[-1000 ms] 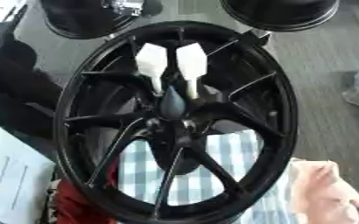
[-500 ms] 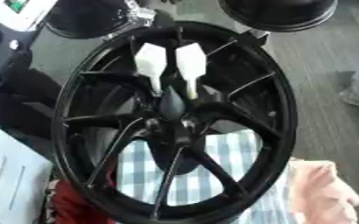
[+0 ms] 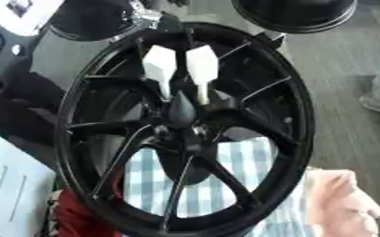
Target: Pull the pin out of the wheel hub.
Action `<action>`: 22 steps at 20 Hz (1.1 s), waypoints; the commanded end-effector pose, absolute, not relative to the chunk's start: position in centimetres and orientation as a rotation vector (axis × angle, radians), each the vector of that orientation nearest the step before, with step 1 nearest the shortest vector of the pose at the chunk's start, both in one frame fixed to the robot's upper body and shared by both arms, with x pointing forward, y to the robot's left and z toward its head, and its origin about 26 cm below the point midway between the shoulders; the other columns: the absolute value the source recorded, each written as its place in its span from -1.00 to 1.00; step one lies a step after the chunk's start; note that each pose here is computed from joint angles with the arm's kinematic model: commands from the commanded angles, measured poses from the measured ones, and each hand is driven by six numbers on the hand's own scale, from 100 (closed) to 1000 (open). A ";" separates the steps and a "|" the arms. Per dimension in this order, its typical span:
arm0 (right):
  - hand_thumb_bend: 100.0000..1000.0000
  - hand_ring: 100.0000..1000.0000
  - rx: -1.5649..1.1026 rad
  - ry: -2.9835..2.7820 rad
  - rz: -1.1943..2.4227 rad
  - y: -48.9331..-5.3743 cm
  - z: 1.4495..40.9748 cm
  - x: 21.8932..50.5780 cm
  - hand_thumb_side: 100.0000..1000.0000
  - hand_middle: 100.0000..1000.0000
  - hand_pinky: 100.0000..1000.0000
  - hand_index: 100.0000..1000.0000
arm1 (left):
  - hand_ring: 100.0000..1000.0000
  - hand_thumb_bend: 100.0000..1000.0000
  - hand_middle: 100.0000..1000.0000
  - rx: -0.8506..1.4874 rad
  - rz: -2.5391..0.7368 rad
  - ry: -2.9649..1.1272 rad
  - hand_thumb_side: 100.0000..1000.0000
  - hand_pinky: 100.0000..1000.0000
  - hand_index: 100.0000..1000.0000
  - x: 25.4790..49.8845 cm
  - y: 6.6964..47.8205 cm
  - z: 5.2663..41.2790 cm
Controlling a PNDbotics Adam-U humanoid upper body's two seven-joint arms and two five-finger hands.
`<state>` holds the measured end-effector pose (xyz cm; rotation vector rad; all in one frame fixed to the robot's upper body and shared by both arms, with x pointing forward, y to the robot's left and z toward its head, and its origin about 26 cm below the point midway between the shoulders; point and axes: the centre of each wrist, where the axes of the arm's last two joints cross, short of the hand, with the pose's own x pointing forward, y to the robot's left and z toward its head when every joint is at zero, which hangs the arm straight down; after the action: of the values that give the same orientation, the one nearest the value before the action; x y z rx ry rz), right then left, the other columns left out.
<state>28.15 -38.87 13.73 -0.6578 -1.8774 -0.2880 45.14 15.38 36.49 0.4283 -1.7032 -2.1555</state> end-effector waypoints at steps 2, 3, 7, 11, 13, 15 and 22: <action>-1.00 0.37 -0.679 -1.906 -0.263 -39.2 14.8 28.1 0.27 0.33 0.37 0.82 | 0.62 -0.13 0.47 0.467 -2.455 -1.542 0.68 0.72 0.69 45.1 16.5 37.2; -1.00 0.37 -0.679 -1.907 -0.264 -39.2 14.8 28.1 0.27 0.33 0.37 0.82 | 0.62 -0.12 0.46 0.474 -2.467 -1.530 0.68 0.72 0.69 45.2 16.5 37.0; -1.00 0.37 -0.679 -1.905 -0.264 -39.2 14.8 28.0 0.27 0.33 0.37 0.82 | 0.63 -0.08 0.46 0.498 -2.511 -1.496 0.65 0.73 0.68 45.3 16.8 36.6; -1.00 0.36 -0.682 -1.902 -0.265 -39.2 14.8 28.0 0.28 0.32 0.37 0.81 | 0.63 -0.07 0.46 0.507 -2.539 -1.469 0.65 0.73 0.68 45.5 17.0 36.1; -1.00 0.36 -0.683 -1.901 -0.264 -39.2 14.7 28.0 0.28 0.32 0.37 0.81 | 0.63 -0.09 0.47 0.508 -2.545 -1.465 0.67 0.73 0.68 45.5 17.2 36.1; -1.00 0.36 -0.684 -1.899 -0.265 -39.2 14.7 28.0 0.28 0.32 0.37 0.81 | 0.63 -0.11 0.47 0.506 -2.542 -1.473 0.68 0.73 0.68 45.5 17.4 36.1; -1.00 0.36 -0.687 -1.896 -0.268 -39.3 14.7 28.0 0.28 0.32 0.37 0.81 | 0.63 -0.10 0.46 0.476 -2.539 -1.487 0.72 0.74 0.68 45.1 17.6 36.1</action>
<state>28.06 -38.92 13.59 -0.6632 -1.8681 -0.2915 45.56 16.71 34.65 0.5001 -1.6593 -2.2074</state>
